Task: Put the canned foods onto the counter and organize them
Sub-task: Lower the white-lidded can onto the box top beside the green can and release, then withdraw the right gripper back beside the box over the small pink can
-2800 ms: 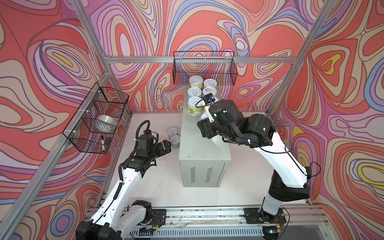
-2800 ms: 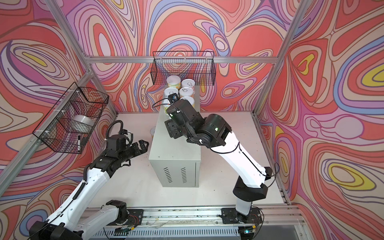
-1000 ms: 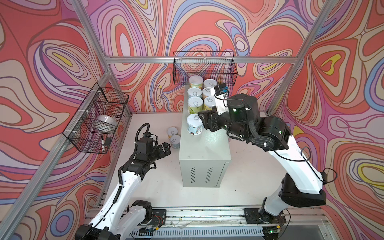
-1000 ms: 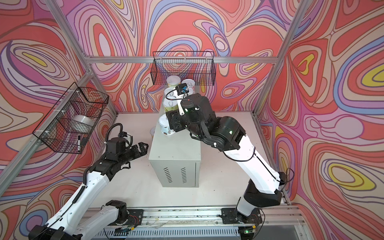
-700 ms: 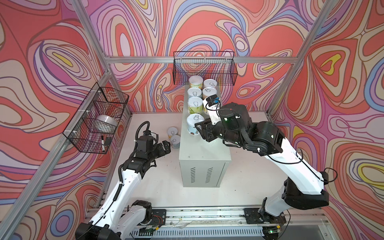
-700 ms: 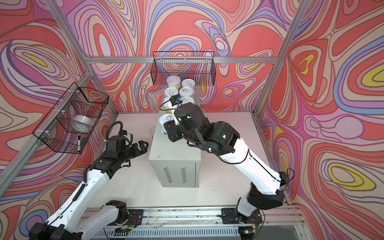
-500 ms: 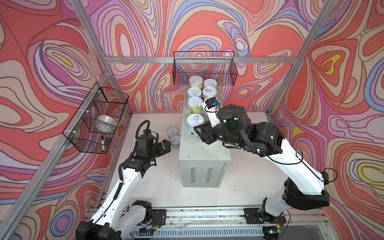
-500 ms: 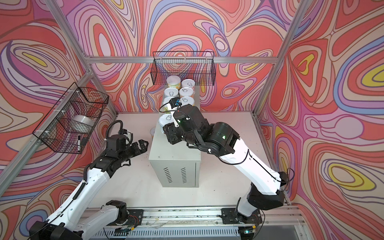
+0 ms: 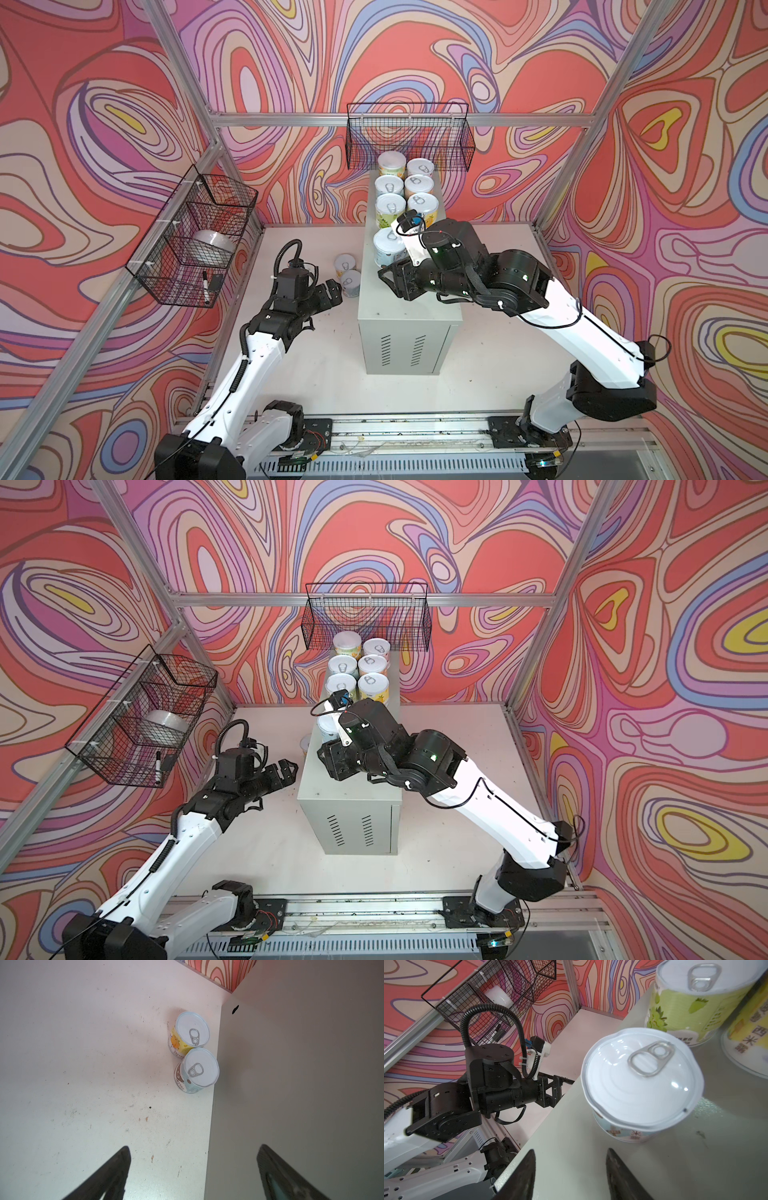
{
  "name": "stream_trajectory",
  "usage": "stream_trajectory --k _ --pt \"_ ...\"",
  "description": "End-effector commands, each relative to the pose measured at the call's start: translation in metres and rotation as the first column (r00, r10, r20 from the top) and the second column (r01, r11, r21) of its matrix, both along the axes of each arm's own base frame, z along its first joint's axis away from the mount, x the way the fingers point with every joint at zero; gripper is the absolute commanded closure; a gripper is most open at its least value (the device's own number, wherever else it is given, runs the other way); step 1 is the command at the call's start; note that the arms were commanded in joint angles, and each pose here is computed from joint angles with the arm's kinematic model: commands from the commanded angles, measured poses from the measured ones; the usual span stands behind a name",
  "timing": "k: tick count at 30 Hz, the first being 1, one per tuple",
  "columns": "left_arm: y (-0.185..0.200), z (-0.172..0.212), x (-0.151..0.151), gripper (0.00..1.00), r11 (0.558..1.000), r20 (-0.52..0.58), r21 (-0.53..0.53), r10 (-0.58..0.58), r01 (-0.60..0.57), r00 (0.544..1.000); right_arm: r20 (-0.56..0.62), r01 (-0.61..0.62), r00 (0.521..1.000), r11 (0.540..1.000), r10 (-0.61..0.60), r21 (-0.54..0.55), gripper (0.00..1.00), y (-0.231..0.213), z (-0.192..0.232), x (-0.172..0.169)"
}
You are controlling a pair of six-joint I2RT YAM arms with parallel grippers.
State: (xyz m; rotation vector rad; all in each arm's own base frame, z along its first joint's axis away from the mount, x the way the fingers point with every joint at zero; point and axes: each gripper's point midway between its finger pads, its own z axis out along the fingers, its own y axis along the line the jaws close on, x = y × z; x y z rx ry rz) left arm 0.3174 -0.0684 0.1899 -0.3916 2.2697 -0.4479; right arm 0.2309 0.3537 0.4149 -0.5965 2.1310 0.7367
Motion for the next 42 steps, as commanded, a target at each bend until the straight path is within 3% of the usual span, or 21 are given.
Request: stream_trajectory --k 1,14,27,33,40,42 --pt "-0.002 0.005 0.002 0.05 1.000 0.006 0.001 -0.009 0.009 1.000 0.008 -0.027 1.000 0.999 0.027 0.037 0.44 0.006 0.007 -0.005" --pt "-0.001 0.006 0.002 0.05 1.000 0.015 0.006 -0.006 0.006 1.000 0.080 0.025 0.997 1.000 -0.023 -0.020 0.42 0.009 0.001 0.017" --pt "-0.001 0.005 0.001 0.05 1.000 0.013 0.007 -0.007 0.007 1.000 0.083 0.108 0.991 0.994 -0.109 0.016 0.42 -0.009 -0.002 0.048" --pt "0.001 0.001 -0.001 0.05 1.000 0.005 0.011 -0.002 0.002 1.000 0.071 0.178 0.982 0.984 -0.177 -0.017 0.42 -0.018 -0.011 0.063" --pt "0.001 0.001 0.000 0.05 1.000 0.008 0.011 0.000 0.000 1.000 0.096 0.272 0.958 0.962 -0.269 -0.021 0.41 -0.033 -0.004 0.072" --pt "-0.001 0.000 0.001 0.05 1.000 0.008 0.002 -0.004 0.004 1.000 0.091 0.246 0.965 0.969 -0.245 0.002 0.41 -0.033 0.003 0.067"
